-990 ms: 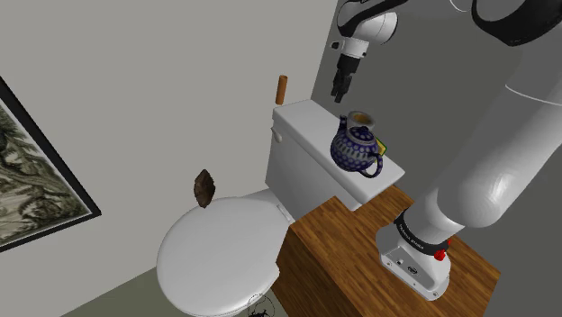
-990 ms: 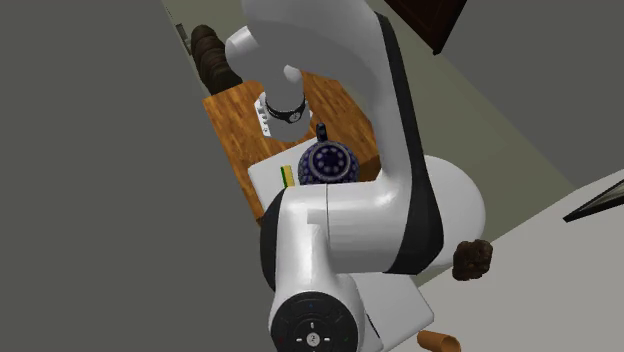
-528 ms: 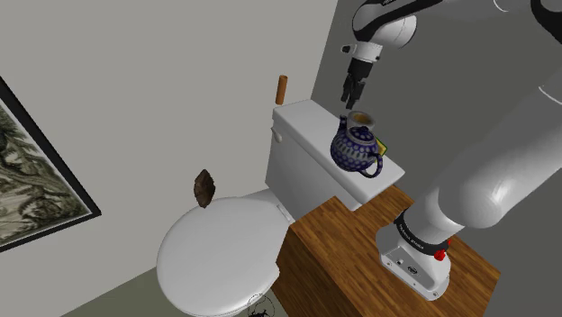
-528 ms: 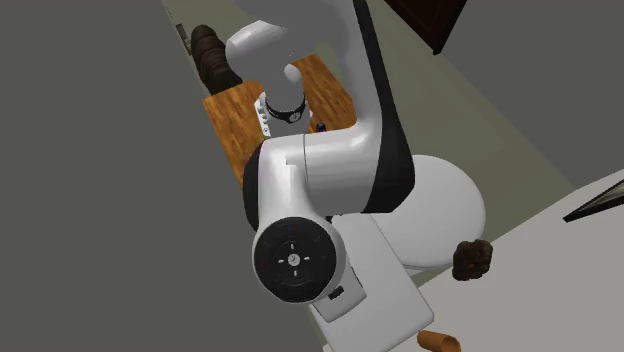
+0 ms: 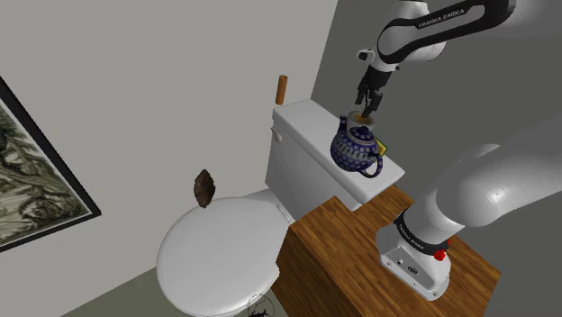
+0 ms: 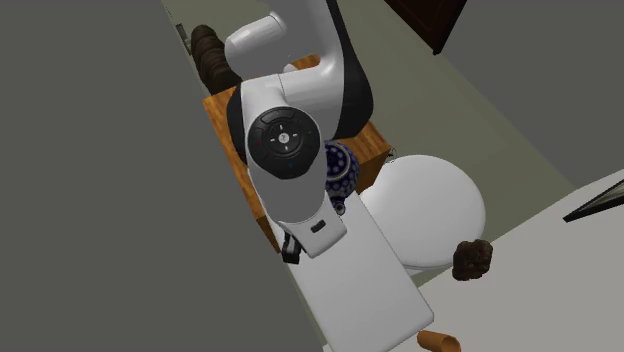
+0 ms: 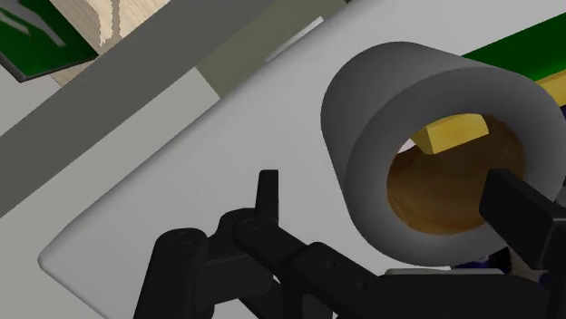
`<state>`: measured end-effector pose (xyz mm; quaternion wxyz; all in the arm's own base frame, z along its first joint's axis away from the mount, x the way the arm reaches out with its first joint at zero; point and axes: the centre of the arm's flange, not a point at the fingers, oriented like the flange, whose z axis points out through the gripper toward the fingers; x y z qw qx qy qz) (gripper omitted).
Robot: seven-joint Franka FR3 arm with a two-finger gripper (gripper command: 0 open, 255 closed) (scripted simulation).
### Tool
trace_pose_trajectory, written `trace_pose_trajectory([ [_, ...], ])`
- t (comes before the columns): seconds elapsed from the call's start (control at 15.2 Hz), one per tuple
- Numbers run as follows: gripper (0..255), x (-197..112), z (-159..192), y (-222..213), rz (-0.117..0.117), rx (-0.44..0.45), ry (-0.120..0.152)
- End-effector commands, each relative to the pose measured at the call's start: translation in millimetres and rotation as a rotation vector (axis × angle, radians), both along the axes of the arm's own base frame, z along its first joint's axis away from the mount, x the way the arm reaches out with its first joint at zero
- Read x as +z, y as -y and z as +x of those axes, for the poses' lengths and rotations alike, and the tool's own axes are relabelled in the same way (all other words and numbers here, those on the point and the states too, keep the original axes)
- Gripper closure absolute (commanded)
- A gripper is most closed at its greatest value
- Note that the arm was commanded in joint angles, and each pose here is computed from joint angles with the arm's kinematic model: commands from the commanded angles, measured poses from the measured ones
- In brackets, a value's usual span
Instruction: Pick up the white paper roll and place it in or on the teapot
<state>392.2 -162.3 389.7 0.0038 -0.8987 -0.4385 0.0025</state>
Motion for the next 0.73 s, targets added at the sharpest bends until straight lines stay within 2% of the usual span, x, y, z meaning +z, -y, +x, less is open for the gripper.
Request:
trace_pose_trajectory([
  [0.0,0,-9.8,-2.0,-0.5,-0.003,0.001,0.002],
  [0.26,0,-28.7,-2.1,-0.5,-0.003,0.001,0.002],
  [0.66,0,-28.7,-2.1,-0.5,-0.003,0.001,0.002],
])
